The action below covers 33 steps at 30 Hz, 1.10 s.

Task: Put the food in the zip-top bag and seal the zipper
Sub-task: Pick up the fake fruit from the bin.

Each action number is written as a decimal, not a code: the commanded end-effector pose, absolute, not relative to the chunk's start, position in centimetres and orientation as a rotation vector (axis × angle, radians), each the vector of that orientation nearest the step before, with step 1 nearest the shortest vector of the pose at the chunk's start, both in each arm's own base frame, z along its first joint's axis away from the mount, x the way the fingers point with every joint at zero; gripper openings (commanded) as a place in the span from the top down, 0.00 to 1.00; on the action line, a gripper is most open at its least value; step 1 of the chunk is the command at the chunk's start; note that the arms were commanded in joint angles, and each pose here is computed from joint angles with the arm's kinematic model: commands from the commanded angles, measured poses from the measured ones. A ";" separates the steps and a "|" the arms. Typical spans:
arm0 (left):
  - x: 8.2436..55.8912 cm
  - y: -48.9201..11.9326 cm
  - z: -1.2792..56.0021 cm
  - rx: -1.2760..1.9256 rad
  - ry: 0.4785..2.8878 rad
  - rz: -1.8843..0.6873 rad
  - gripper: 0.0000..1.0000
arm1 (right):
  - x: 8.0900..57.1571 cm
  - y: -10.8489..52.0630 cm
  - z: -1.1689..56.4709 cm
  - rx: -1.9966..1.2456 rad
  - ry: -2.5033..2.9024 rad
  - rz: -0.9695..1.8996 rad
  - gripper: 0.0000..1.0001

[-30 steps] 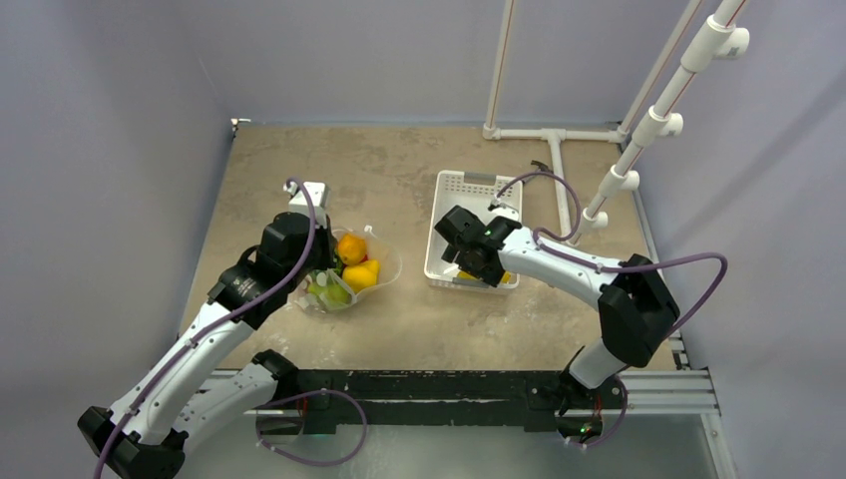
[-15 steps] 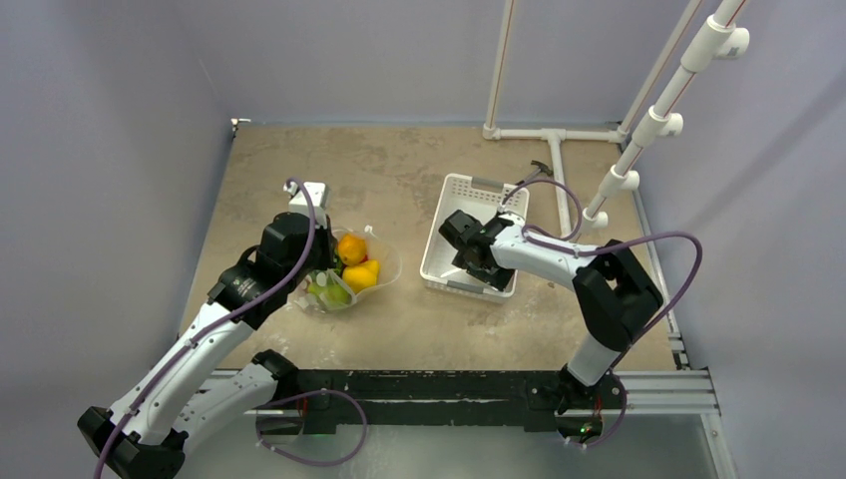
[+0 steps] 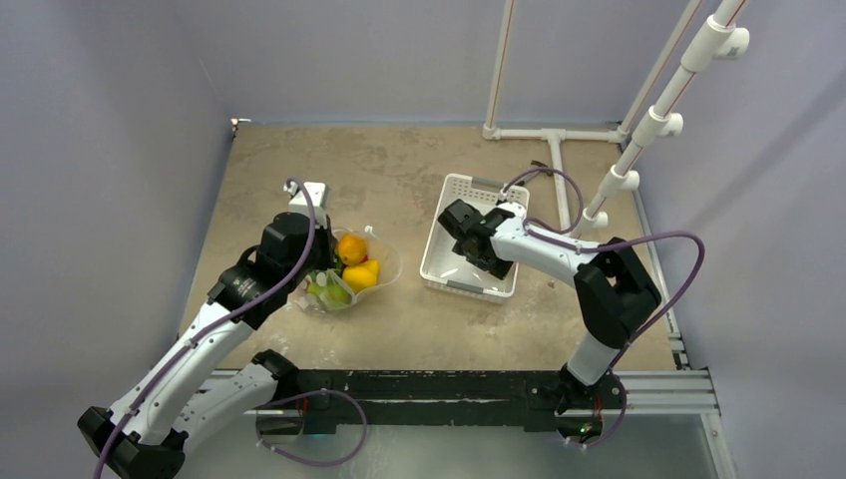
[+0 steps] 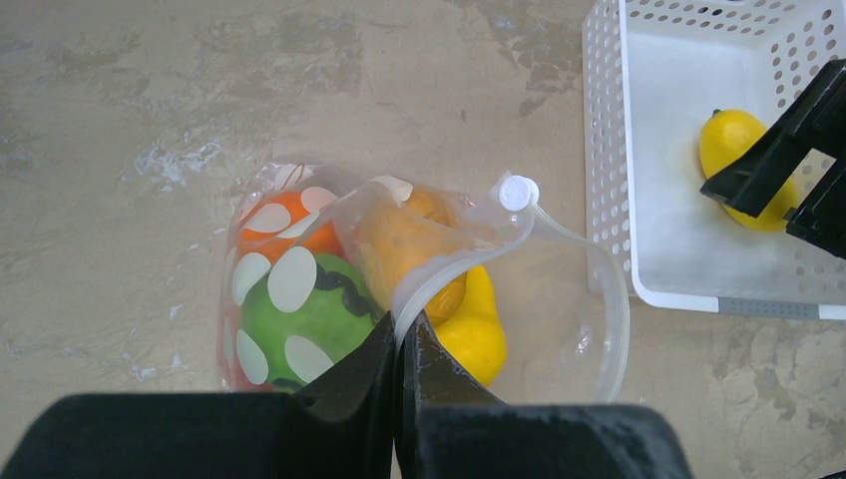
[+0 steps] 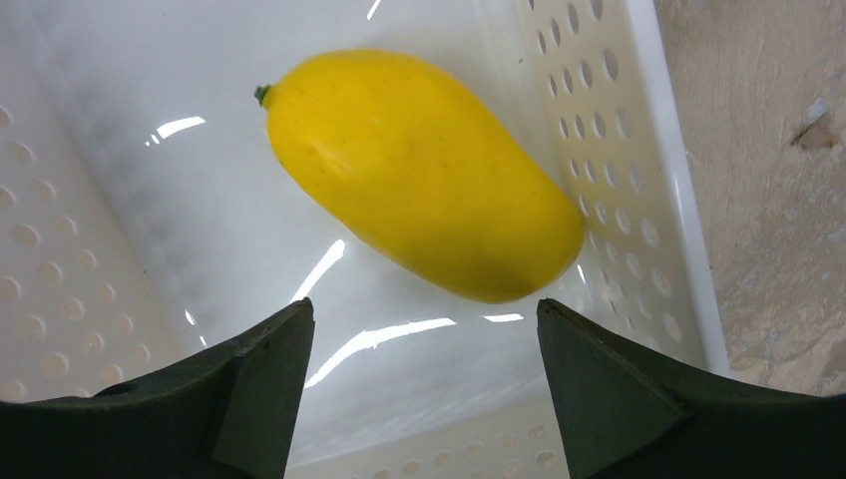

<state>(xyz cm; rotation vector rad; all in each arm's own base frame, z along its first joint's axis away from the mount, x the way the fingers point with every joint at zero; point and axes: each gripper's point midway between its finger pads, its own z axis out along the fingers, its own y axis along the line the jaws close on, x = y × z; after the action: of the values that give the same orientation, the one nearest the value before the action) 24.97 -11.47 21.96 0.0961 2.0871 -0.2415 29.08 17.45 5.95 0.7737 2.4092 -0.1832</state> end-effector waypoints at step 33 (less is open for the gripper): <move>25.4 -11.6 22.5 0.104 2.058 -0.250 1.00 | 33.8 16.0 6.3 0.236 2.346 -0.389 0.12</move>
<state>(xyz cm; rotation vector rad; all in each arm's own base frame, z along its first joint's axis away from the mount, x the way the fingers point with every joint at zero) 24.98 -11.48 21.93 0.0968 2.0883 -0.2417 33.11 16.70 5.90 0.2425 2.3888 -0.3429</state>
